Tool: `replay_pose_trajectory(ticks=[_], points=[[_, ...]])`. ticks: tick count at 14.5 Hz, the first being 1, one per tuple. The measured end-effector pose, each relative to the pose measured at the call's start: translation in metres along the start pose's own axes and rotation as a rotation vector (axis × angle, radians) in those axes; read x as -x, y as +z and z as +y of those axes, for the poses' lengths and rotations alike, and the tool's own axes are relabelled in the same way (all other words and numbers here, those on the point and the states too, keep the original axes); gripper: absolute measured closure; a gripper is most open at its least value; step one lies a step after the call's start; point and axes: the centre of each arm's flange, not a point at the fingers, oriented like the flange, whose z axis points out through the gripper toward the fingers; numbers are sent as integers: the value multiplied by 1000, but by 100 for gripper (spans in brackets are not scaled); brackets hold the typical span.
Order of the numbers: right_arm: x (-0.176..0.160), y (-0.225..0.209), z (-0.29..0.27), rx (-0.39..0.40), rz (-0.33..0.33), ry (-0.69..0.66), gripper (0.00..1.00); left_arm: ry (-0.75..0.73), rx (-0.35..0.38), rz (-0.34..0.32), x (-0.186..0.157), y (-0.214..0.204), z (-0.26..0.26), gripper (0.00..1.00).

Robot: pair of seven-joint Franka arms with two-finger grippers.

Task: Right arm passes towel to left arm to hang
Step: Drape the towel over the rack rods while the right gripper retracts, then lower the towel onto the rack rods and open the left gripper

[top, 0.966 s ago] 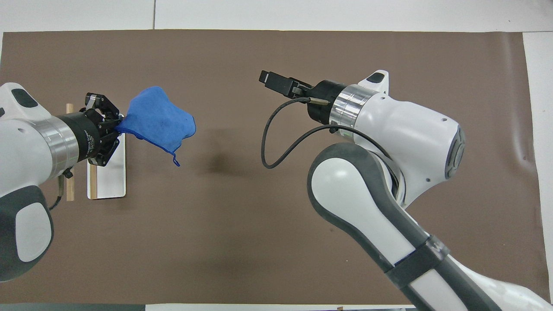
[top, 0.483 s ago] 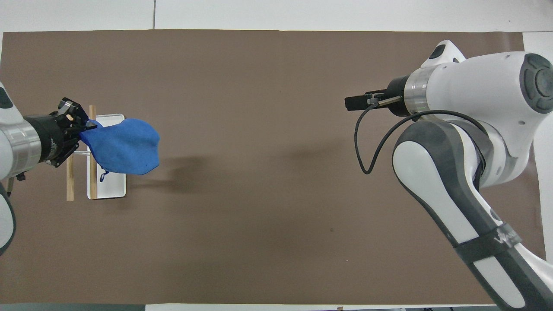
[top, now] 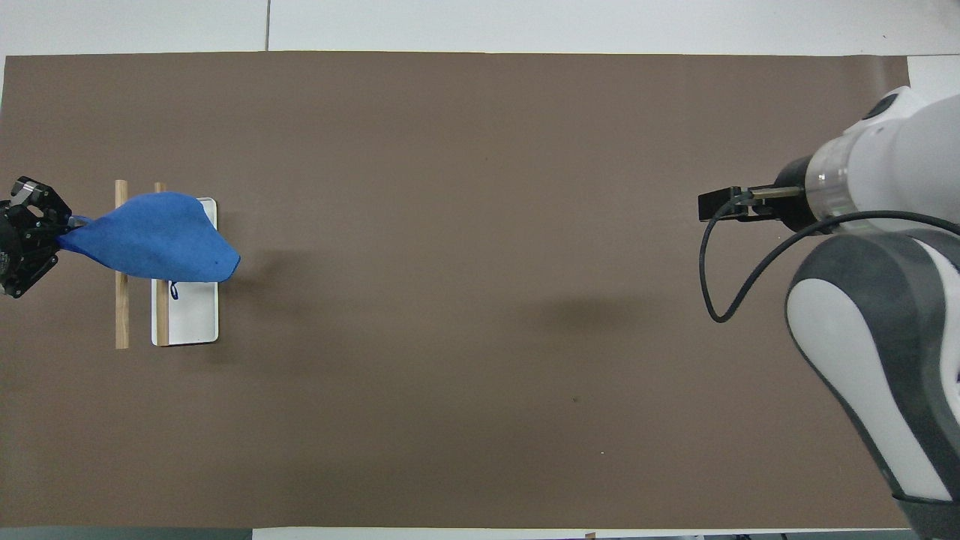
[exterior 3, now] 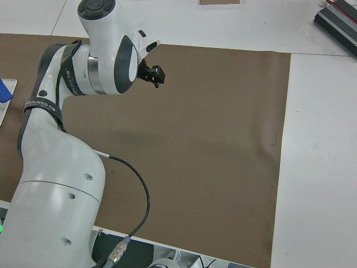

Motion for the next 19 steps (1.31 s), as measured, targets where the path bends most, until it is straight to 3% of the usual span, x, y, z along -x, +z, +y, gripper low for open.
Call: replay_pose_trajectory(ticks=[3, 7, 12, 19], points=[[21, -51, 35, 35, -78, 68, 0, -65, -17, 16, -28, 6, -22, 96], [27, -76, 74, 62, -160, 139, 0, -135, -6, 56, -58, 11, -45, 96], [21, -72, 110, 50, -174, 196, 0, -178, 17, 87, -82, 28, -55, 96], [17, -74, 96, 45, -165, 171, 0, -220, -48, 47, -83, 63, -82, 96]])
